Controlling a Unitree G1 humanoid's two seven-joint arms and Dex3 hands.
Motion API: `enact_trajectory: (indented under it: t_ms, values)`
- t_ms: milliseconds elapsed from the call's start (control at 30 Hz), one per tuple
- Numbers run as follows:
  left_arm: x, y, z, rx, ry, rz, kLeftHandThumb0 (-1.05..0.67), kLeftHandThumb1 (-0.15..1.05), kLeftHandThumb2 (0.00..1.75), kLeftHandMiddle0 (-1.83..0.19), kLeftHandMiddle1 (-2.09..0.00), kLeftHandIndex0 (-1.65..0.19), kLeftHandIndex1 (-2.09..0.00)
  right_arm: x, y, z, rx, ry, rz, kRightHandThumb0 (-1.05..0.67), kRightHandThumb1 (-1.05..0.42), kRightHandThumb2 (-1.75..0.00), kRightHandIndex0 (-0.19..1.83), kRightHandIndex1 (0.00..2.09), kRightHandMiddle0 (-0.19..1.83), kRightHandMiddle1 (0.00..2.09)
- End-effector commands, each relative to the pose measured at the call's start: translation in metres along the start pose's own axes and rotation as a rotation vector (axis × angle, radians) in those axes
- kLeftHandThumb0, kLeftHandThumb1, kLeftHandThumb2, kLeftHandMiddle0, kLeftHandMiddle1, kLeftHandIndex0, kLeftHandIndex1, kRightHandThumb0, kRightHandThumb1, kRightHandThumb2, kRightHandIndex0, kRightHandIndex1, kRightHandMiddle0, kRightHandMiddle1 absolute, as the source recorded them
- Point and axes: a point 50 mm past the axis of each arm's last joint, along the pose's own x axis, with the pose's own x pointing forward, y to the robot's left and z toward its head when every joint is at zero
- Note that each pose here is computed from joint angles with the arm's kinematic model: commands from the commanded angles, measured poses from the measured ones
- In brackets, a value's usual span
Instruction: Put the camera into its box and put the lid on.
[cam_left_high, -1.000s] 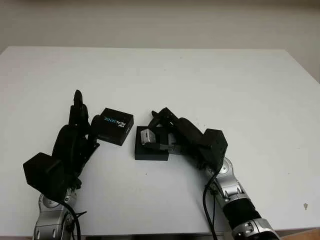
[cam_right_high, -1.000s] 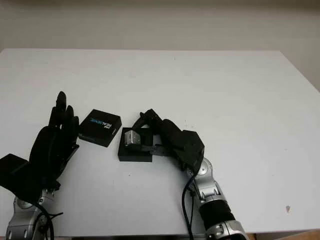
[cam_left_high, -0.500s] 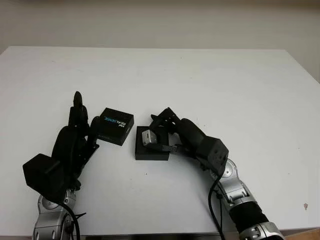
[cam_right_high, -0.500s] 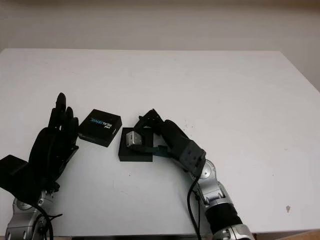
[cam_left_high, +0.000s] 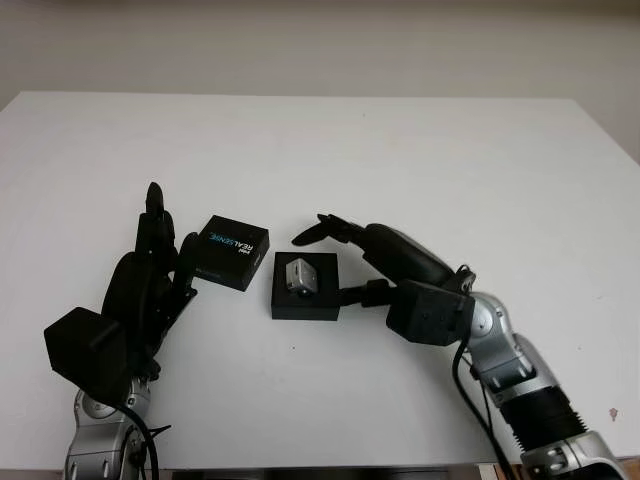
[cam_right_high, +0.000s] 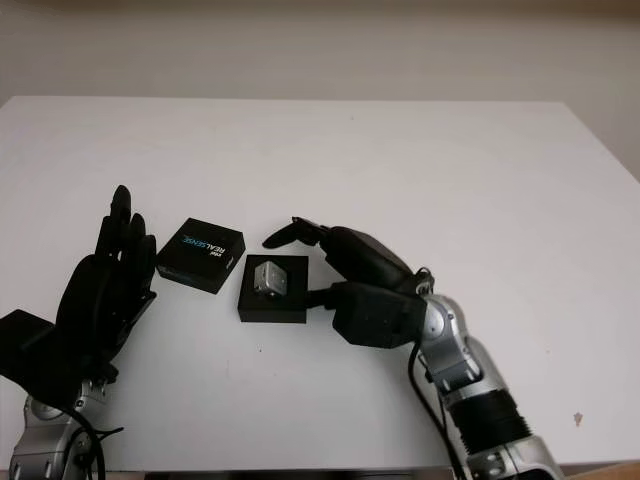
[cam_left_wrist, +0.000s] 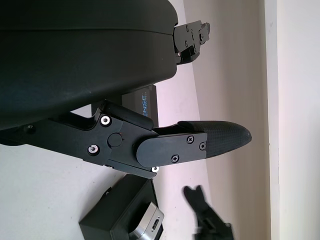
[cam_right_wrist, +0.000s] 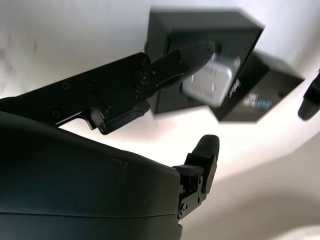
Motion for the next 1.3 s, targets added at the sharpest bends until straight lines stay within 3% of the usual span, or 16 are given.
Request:
enact_trajectory:
  t_ms: [0, 333, 600, 800, 1267]
  values:
    - [0.001, -0.001, 0.004, 0.006, -0.013, -0.006, -0.76, 1.05, 0.51, 0.19, 0.00, 0.19, 0.00, 0.001, -0.008, 0.006, -0.045, -0.016, -0.020, -0.68, -0.86, -0.05, 0.16, 0.06, 0.28, 0.45]
    - [0.002, 0.000, 0.004, 0.000, -0.016, -0.011, -0.75, 1.05, 0.51, 0.19, 0.00, 0.19, 0.00, 0.002, -0.009, 0.023, -0.175, -0.041, -0.042, -0.75, -0.90, -0.06, 0.22, 0.08, 0.30, 0.35]
    - [0.000, -0.001, 0.003, -0.006, -0.011, -0.004, -0.75, 1.05, 0.50, 0.19, 0.00, 0.19, 0.00, 0.004, 0.010, 0.031, -0.167, -0.022, -0.028, -0.75, -0.94, -0.07, 0.27, 0.10, 0.30, 0.38]
    - [-0.002, -0.001, 0.002, 0.004, -0.006, -0.006, -0.74, 1.05, 0.52, 0.19, 0.00, 0.19, 0.00, 0.005, 0.026, 0.030, -0.167, -0.012, -0.039, -0.76, -0.95, -0.05, 0.32, 0.11, 0.15, 0.77]
    - [-0.004, -0.001, 0.000, 0.000, -0.001, -0.004, -0.73, 1.05, 0.53, 0.19, 0.00, 0.19, 0.00, 0.009, 0.036, 0.028, -0.232, -0.014, -0.065, -0.70, -0.95, -0.05, 0.43, 0.16, 0.26, 0.99]
